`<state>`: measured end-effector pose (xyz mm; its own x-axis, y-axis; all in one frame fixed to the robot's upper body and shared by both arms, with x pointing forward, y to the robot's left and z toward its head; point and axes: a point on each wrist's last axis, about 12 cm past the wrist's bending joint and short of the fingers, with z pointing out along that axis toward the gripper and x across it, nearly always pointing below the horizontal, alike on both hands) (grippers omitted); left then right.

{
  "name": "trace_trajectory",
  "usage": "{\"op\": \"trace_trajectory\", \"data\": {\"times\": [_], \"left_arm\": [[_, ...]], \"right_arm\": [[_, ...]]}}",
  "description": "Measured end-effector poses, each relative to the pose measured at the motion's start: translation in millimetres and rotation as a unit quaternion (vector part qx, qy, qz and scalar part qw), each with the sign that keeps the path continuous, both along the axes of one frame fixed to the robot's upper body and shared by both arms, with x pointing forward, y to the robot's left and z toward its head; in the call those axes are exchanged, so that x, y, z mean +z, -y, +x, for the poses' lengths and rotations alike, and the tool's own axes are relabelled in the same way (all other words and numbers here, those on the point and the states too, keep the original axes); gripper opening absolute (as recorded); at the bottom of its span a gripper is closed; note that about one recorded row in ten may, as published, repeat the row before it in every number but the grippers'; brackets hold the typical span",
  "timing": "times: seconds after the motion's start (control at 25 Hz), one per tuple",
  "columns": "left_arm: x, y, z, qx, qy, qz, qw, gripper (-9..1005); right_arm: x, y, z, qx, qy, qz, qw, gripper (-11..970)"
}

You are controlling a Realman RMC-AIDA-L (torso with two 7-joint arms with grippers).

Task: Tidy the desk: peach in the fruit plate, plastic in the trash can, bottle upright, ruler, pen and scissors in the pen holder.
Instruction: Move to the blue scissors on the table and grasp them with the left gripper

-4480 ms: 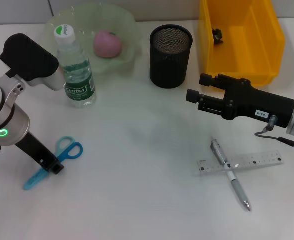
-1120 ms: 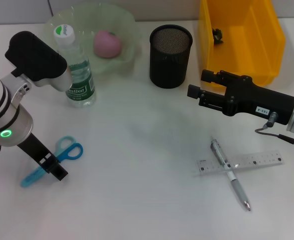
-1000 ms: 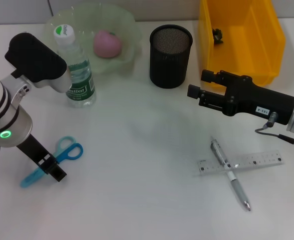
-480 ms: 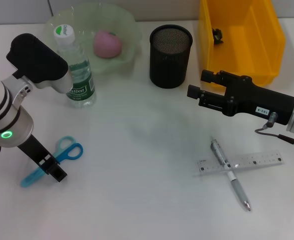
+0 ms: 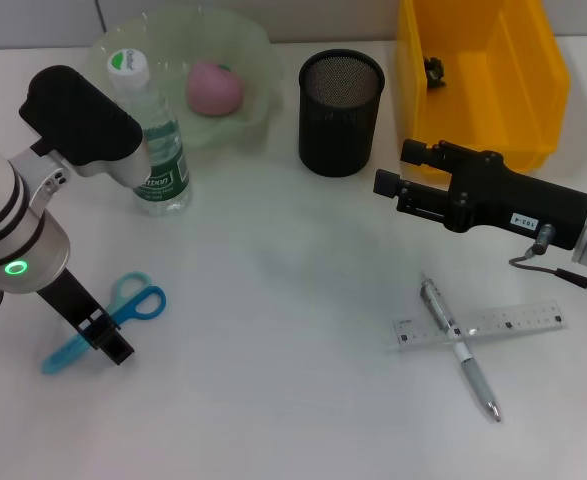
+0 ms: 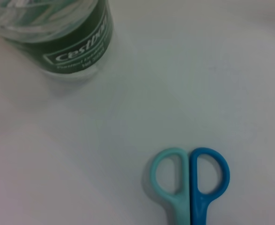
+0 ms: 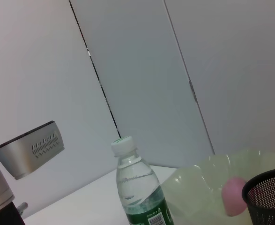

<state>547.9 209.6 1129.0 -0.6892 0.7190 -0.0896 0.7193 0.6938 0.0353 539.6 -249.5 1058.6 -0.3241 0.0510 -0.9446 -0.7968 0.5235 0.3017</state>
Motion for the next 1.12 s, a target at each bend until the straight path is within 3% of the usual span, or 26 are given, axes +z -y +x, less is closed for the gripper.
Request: {"op": "trace_trajectory", "data": {"times": [0.88, 1.12], "left_arm": [[-3.5, 1.5, 0.8, -0.003, -0.006, 0.007, 1.000, 790], [-2.9, 1.9, 1.5, -0.004, -0.004, 0.008, 1.000, 735]], "right_arm": [[-0.1, 0.0, -0.1, 0.000, 0.000, 0.000, 1.000, 719], [-0.1, 0.1, 0.1, -0.001, 0.000, 0.000, 1.000, 719]]}}
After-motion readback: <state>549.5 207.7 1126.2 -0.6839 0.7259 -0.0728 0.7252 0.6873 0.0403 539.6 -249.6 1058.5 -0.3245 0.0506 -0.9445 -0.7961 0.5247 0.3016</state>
